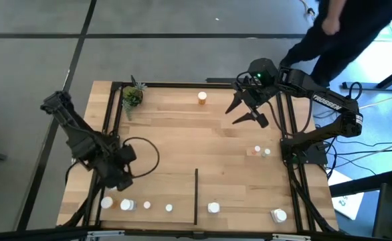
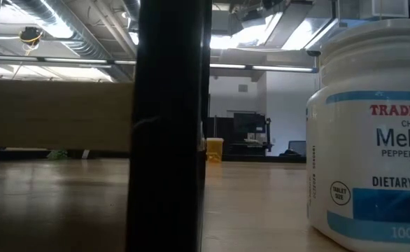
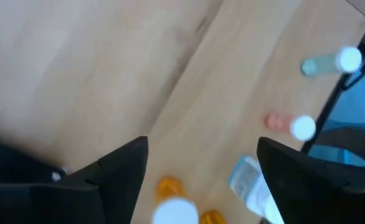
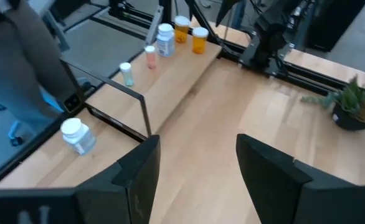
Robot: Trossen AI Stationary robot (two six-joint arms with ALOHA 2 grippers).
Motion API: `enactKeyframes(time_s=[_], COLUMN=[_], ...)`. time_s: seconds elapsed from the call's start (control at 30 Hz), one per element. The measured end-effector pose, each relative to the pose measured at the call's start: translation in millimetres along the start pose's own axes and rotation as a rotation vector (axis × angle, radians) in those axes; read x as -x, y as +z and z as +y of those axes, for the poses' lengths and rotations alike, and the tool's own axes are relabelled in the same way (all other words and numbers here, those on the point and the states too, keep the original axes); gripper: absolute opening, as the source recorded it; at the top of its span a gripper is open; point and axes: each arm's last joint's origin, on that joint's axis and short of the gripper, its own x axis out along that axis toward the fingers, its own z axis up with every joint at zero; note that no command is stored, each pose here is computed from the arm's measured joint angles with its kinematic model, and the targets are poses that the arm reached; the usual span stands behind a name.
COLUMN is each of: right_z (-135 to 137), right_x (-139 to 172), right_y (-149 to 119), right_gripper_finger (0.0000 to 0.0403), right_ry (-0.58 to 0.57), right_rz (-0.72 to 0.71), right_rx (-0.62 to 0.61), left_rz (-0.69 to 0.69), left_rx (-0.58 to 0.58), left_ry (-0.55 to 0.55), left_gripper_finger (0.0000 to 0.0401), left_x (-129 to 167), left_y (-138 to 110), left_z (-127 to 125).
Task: Pick and place medicine bottles onto shelf by color
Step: Put the bottom big orange pill bottle on the shelf aligned with the other big orange pill bottle
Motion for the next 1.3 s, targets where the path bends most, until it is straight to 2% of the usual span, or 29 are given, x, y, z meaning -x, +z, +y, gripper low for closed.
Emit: enactKeyframes(time_s=[0.1, 0.27, 0.43, 0.77, 0.9, 1.13, 1.3], right_z=[-1, -1, -1, -2, -2, -2, -2], right_x=[0, 0, 0, 0, 0, 0, 0], right_y=[-1, -1, -1, 0, 0, 0, 0], right_gripper_finger=[0.0213, 0.0213, 0.0213, 0.0213, 0.0213, 0.0213, 0.0213], right_ry=[-0.025, -0.042, -0.042, -0.045, -0.045, -0.045, -0.046], right_rz=[0.018, 0.03, 0.029, 0.026, 0.026, 0.026, 0.027], right_rx=[0.0, 0.0, 0.008, 0.015, 0.015, 0.015, 0.015], left_rz=[0.018, 0.063, 0.175, 0.252, 0.312, 0.327, 0.316], left_rx=[-0.029, 0.01, 0.039, 0.145, 0.147, 0.118, 0.093], left_ry=[0.007, 0.018, -0.026, 0.073, 0.088, 0.107, 0.042], left_gripper_finger=[0.0294, 0.0294, 0.0294, 0.0294, 0.0294, 0.0294, 0.0294], left_x=[-2, -16, -40, -67, -73, -77, -79], left_y=[9, 17, 9, -3, -8, -17, -22], left_z=[3, 4, 2, 15, 19, 21, 14])
